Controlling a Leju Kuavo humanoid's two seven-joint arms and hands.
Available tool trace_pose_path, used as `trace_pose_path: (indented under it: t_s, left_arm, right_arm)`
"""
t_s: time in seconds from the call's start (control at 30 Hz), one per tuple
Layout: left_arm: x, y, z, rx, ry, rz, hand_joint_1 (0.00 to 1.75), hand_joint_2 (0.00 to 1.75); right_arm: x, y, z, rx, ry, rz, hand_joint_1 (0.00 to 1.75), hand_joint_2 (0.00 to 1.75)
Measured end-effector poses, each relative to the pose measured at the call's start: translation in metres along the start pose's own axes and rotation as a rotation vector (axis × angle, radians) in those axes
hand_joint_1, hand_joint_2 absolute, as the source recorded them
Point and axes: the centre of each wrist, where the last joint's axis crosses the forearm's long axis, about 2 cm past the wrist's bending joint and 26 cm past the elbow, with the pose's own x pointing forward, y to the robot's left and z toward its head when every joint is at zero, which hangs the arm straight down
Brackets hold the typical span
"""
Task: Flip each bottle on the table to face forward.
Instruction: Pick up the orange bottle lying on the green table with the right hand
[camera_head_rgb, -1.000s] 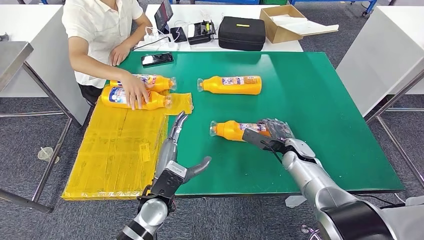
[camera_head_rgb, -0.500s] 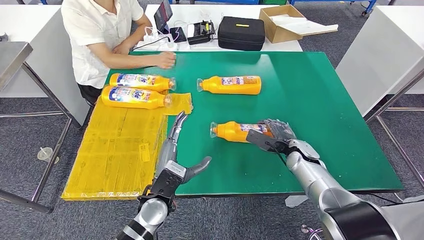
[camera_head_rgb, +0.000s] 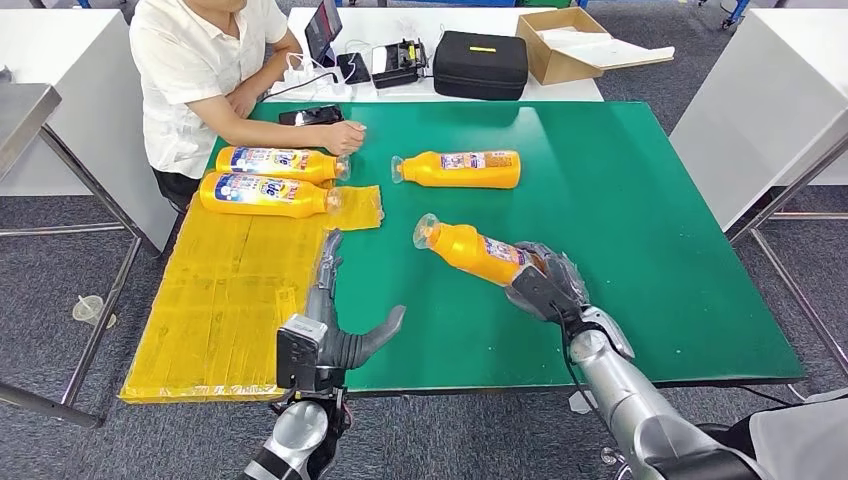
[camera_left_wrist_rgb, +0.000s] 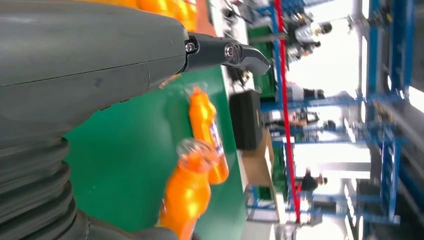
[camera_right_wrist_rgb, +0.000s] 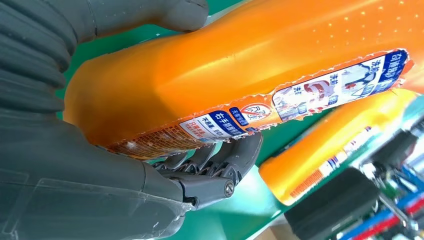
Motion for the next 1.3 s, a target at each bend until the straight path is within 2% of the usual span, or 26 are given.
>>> trace_pose_path:
  t_s: [0.2, 0.37, 0.6, 0.73, 0.83, 1.03, 1.3]
  left_arm:
    - [-0.008, 0.003, 0.012, 0.049, 0.077, 0.076, 0.0, 1.75]
    - [-0.016, 0.004, 0.019, 0.066, 0.176, 0.166, 0.0, 1.75]
    - [-0.023, 0.004, 0.025, 0.075, 0.219, 0.178, 0.0, 1.75]
    - [-0.026, 0.003, 0.025, 0.039, 0.278, 0.243, 0.0, 1.75]
    - [-0.03, 0.001, 0.025, -0.054, 0.324, 0.319, 0.0, 1.75]
    - [-0.04, 0.0, 0.014, -0.214, 0.278, 0.336, 0.0, 1.75]
    - [-0.041, -0.012, -0.007, -0.311, 0.2, 0.374, 0.0, 1.75]
  right_arm:
    - [0.007, 0.013, 0.011, -0.067, -0.061, -0.066, 1.75, 1.75]
    - [0.013, 0.023, 0.016, -0.125, -0.114, -0.11, 1.75, 1.75]
    - [0.022, 0.029, 0.017, -0.162, -0.154, -0.146, 1.75, 1.75]
    - [0.027, 0.031, 0.015, -0.182, -0.181, -0.183, 1.75, 1.75]
    - [0.032, 0.033, 0.011, -0.179, -0.207, -0.209, 1.75, 1.75]
    - [0.05, 0.035, -0.007, -0.161, -0.289, -0.24, 1.75, 1.75]
    - [0.078, 0.047, -0.031, -0.094, -0.386, -0.268, 1.75, 1.75]
